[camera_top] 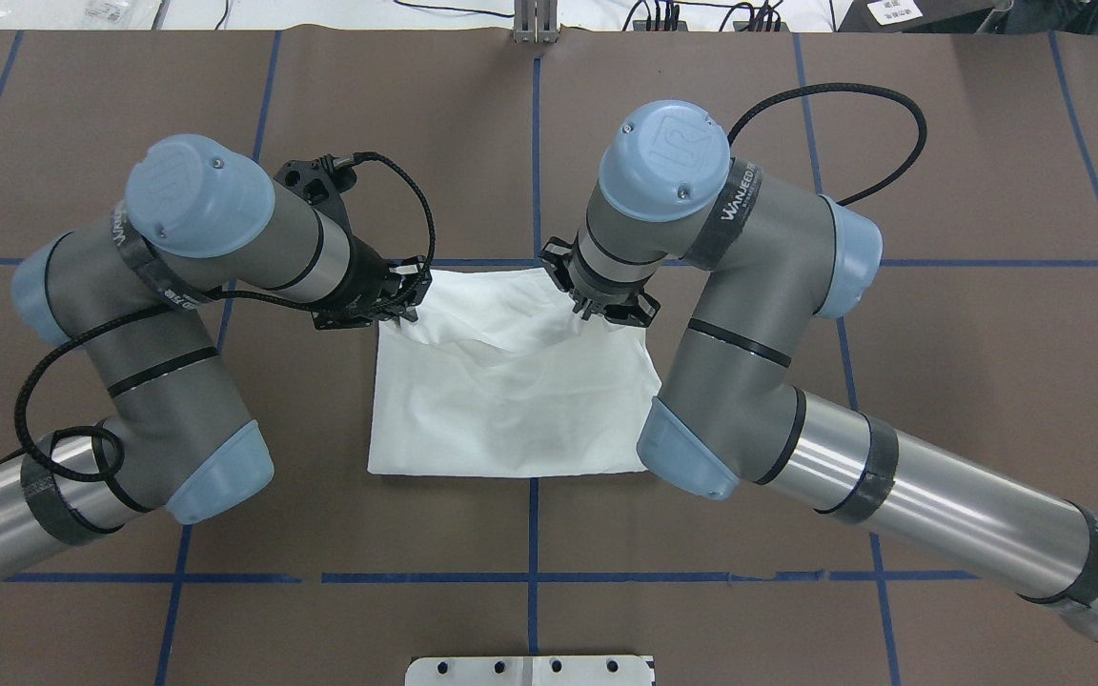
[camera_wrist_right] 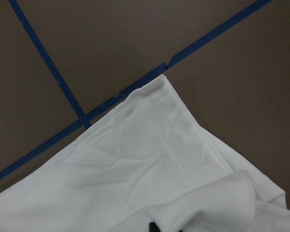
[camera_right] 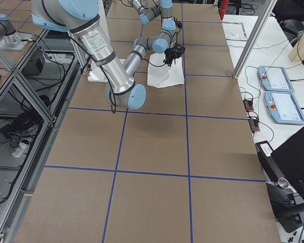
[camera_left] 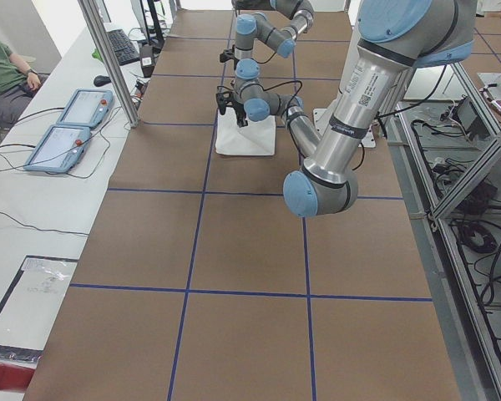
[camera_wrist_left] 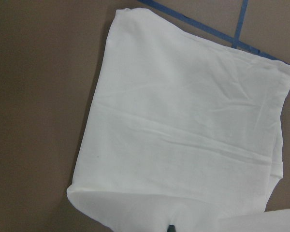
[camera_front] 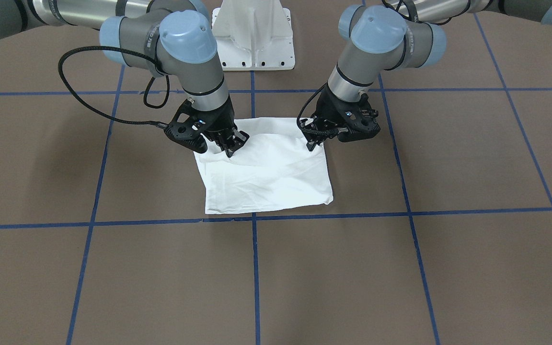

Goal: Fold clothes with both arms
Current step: 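Lower the folded edge onto the far edge and open both grippers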

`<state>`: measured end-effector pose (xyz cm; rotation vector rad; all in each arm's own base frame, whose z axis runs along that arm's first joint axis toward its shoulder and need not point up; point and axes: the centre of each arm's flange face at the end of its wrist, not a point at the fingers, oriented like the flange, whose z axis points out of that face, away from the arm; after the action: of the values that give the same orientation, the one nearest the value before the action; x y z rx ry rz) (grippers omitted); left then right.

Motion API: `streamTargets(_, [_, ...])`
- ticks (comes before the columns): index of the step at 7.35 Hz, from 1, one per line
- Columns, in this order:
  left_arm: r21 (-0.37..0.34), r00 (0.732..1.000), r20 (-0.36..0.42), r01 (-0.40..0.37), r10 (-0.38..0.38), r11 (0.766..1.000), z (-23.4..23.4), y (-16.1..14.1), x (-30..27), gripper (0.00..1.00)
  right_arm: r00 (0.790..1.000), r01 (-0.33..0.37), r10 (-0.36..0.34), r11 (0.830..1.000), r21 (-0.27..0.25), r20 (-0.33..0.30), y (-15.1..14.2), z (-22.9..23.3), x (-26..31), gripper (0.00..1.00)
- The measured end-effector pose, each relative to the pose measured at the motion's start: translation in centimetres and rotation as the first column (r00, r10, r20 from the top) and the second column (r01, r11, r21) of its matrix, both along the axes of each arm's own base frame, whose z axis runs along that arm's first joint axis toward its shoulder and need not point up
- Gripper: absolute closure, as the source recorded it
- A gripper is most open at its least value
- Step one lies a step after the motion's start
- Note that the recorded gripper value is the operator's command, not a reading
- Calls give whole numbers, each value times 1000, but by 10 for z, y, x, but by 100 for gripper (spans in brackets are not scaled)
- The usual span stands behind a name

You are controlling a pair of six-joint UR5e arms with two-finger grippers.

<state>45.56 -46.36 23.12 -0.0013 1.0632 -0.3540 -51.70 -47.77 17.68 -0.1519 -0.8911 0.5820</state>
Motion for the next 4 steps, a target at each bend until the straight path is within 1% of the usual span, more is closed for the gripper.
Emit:
streamTargets(2, [3,1000,-2,15,-15,1000,7,-15,4,100,1000,-8,8,1000,-17,-5,-22,5,-6,100])
streamTargets(3, [5,1000,-5,19,-19,1000,11,-21,7,44,1000,-13,13,1000,-25,-11,-31,6,-8,50])
streamTargets(4, [5,1000,-8,25,-25,1000,14,-25,8,1,1000,-17,16,999,-29,-13,-36,7,-8,0])
